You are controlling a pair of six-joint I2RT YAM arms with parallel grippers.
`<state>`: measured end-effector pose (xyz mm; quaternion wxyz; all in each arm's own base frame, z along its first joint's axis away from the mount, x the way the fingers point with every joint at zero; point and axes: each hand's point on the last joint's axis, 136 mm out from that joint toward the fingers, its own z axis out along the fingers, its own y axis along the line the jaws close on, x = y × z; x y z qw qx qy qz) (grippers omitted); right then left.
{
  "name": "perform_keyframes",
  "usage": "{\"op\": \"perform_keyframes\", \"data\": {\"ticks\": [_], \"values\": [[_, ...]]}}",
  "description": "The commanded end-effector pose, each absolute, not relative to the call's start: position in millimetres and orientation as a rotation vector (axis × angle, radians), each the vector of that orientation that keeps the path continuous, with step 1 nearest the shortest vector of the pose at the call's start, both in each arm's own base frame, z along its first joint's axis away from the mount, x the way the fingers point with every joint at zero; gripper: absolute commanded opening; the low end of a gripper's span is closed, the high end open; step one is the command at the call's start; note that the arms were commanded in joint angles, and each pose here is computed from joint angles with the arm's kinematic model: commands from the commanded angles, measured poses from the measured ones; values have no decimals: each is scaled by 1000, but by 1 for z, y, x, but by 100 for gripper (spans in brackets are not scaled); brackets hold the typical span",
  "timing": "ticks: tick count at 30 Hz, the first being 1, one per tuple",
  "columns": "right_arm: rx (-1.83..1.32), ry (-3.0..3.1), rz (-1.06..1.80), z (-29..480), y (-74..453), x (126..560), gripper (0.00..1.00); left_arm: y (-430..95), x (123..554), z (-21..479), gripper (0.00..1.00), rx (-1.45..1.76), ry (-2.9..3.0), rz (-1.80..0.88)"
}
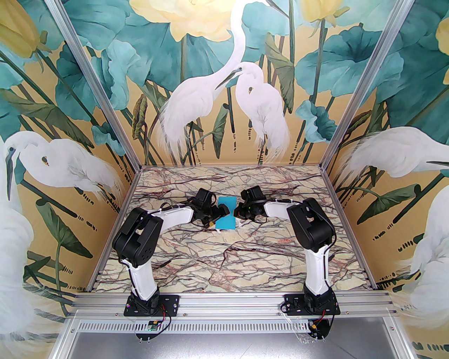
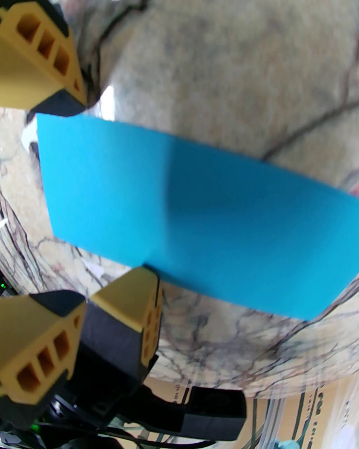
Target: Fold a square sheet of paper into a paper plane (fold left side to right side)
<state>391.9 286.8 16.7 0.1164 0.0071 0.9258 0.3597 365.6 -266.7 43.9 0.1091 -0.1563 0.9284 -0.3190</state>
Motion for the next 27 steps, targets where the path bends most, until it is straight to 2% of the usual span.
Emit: {"op": "perform_keyframes", "data": {"ticks": [1,6,14,17,27], "values": [[24,2786,988,-5,283,379,0,-281,361,43,85,-425,2732,-1067],[26,2786,995,-5,284,377,0,-272,362,45,85,-429,2723,-995],[21,2792,994,-7,284,375,0,-228,354,37,87,-388,2779,-598],[20,2788,993,-6,284,376,0,-228,348,27,87,-354,2819,-542],[23,2798,993,-9,285,374,0,-267,339,24,85,-245,2842,-662]]}}
